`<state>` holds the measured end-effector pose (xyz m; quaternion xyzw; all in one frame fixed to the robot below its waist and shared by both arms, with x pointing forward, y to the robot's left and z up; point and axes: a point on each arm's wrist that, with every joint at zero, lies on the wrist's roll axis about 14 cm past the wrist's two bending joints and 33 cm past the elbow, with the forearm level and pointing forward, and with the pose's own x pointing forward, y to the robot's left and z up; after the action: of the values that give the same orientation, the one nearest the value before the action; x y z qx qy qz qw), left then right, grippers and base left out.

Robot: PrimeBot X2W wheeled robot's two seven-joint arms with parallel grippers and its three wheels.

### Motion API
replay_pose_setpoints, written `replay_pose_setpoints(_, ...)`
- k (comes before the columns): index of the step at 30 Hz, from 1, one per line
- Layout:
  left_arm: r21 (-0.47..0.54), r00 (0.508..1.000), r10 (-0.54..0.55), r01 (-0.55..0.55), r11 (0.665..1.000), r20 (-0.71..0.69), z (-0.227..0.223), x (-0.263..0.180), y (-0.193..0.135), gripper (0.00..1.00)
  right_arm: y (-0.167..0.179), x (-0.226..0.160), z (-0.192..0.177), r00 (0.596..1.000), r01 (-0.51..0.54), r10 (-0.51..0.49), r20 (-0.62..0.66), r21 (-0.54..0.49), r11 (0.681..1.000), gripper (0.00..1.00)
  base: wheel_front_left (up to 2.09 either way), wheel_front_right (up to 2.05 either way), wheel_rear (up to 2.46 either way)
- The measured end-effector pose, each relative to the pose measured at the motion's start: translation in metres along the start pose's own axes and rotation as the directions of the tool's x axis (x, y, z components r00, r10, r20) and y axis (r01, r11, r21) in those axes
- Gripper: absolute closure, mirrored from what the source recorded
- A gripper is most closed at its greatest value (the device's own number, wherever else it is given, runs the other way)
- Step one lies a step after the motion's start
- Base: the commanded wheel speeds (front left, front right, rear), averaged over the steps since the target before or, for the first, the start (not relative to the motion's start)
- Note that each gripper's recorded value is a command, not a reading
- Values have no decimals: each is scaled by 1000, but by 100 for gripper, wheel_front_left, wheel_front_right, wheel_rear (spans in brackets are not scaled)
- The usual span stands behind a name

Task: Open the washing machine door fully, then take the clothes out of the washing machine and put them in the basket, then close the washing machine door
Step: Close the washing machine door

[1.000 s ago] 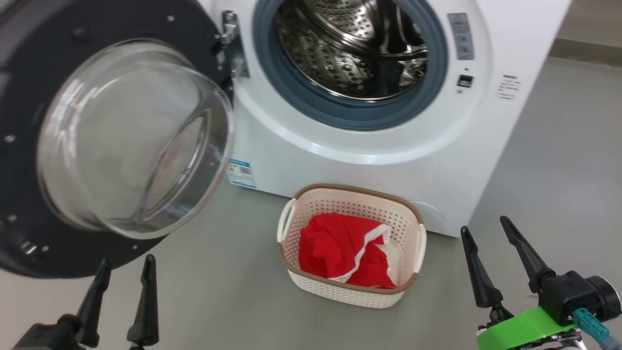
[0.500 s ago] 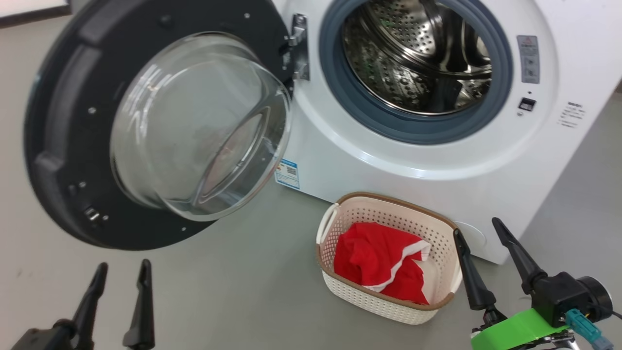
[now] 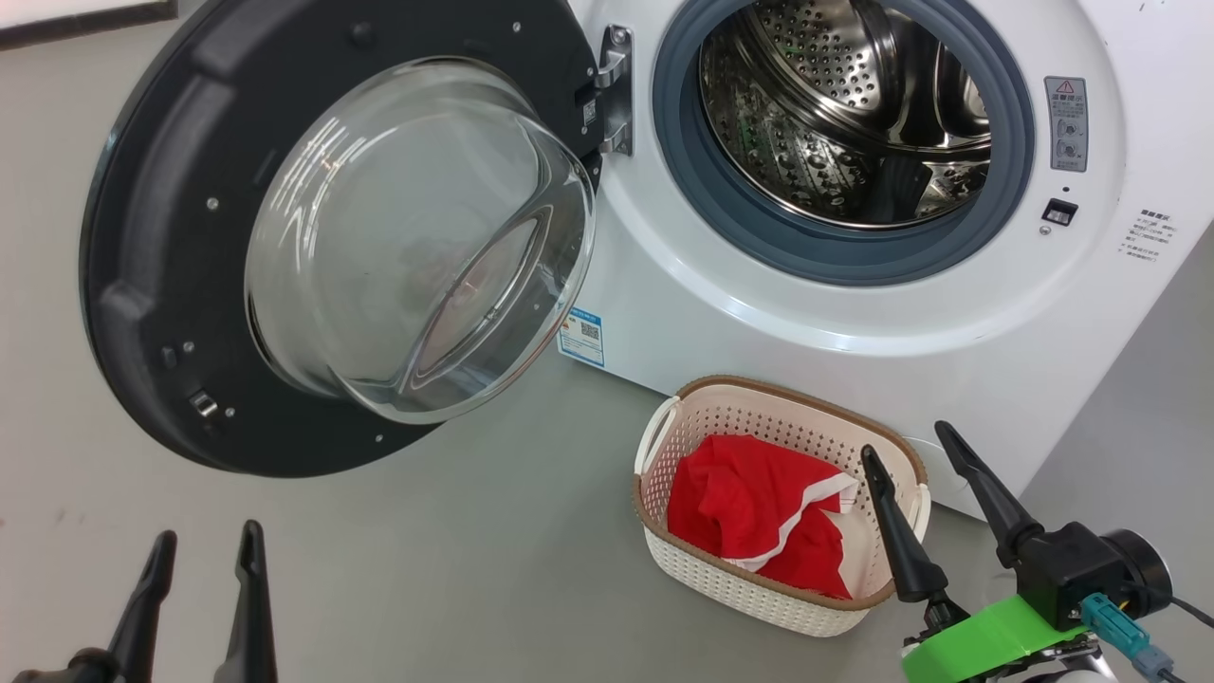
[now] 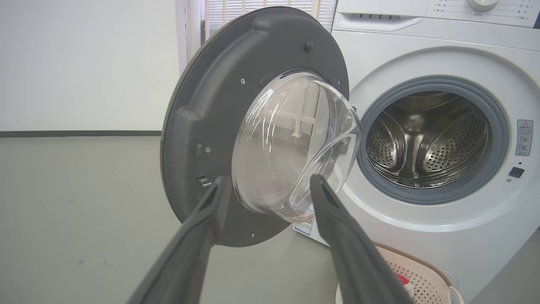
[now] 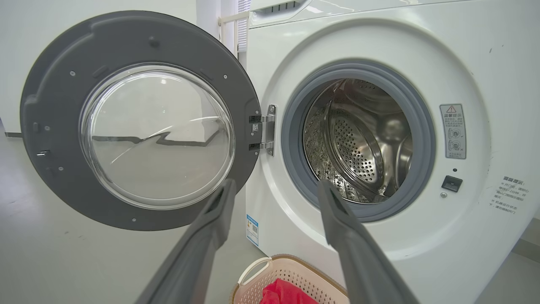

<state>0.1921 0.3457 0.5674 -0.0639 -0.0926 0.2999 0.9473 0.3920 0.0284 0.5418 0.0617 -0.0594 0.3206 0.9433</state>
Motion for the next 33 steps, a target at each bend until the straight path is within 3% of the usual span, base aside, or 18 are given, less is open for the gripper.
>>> replay_pose_setpoints(5,2,1000,2,-2,1000,10,2,1,2,0,-1,-1,-1,1000,3,-3,-3,-1,1000,0,0,0,0)
replay_pose_setpoints(6,2,1000,2,-2,1000,10,2,1,2,19,-1,-1,-1,1000,4,-4,-3,-1,1000,0,0,0,0)
replay_pose_setpoints(7,3,1000,1,-1,1000,10,2,1,2,67,-1,-1,-1,1000,5,-5,-3,-2,1000,0,0,0,0)
replay_pose_setpoints(8,7,1000,0,0,1000,8,2,1,2,100,-2,-1,0,1000,6,-6,-2,-2,1000,0,0,0,0)
replay_pose_setpoints(13,18,1000,14,-14,1000,24,4,5,5,100,-6,-2,0,1000,19,-19,-1,-2,1000,0,0,0,0)
replay_pose_setpoints(19,-31,985,63,-58,998,161,39,34,14,100,-16,-3,1,999,46,-46,-3,-6,999,0,0,0,0)
replay_pose_setpoints(28,-192,926,114,-46,980,361,106,88,21,100,-28,-6,1,997,76,-76,-16,-29,997,0,0,0,0)
replay_pose_setpoints(33,-345,906,213,-80,935,366,123,124,42,100,-33,-7,-1,996,88,-89,-27,-31,996,0,0,0,0)
